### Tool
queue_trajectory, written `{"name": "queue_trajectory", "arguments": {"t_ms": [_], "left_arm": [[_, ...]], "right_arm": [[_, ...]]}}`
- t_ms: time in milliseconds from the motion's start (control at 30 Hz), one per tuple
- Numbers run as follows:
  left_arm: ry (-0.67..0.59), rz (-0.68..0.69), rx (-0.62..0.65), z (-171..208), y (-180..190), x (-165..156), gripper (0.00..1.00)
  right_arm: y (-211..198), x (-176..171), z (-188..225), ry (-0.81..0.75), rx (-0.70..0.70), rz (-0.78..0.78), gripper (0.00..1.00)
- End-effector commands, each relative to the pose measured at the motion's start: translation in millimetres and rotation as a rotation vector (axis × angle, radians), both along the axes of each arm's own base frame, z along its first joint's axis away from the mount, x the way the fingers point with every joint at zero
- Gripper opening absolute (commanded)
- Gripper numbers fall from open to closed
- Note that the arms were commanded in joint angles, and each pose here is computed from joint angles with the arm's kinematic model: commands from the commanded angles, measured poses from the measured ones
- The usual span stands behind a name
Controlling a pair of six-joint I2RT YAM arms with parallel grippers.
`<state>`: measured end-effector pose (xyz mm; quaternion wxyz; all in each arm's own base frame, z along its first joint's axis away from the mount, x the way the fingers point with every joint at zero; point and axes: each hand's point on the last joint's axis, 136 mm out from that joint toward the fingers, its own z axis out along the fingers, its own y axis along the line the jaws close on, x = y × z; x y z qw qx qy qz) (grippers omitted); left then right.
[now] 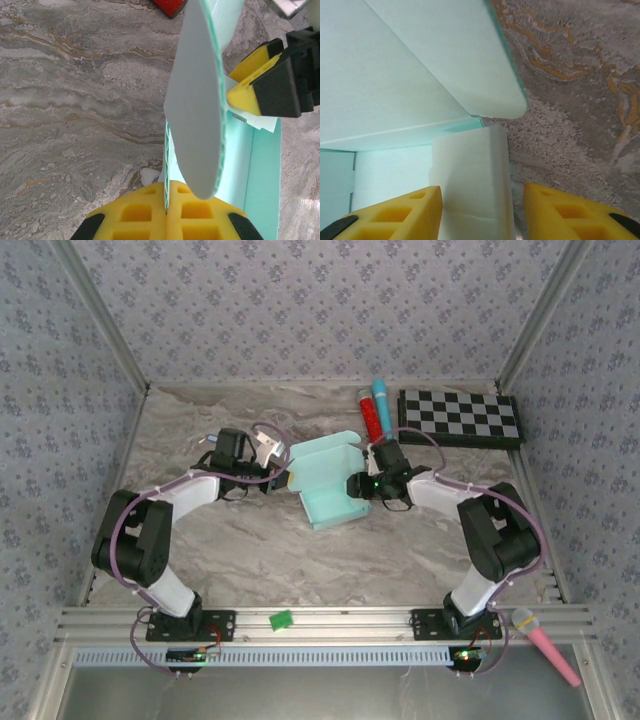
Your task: Fold the paper box
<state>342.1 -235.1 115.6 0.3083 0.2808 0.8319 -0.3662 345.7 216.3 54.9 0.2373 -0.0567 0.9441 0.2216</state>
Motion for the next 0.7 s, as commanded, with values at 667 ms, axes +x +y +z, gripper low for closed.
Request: {"name": "queue_trajectory", "arguments": {"t_ms": [667], "left_arm": [[-0.035,-0.061,-0.049,20.0,-11.0,-0.9,0.00]], "right_arm": [[-13.7,12.3,-26.9,-0.078,-0.229,-0.147,0.34]]}}
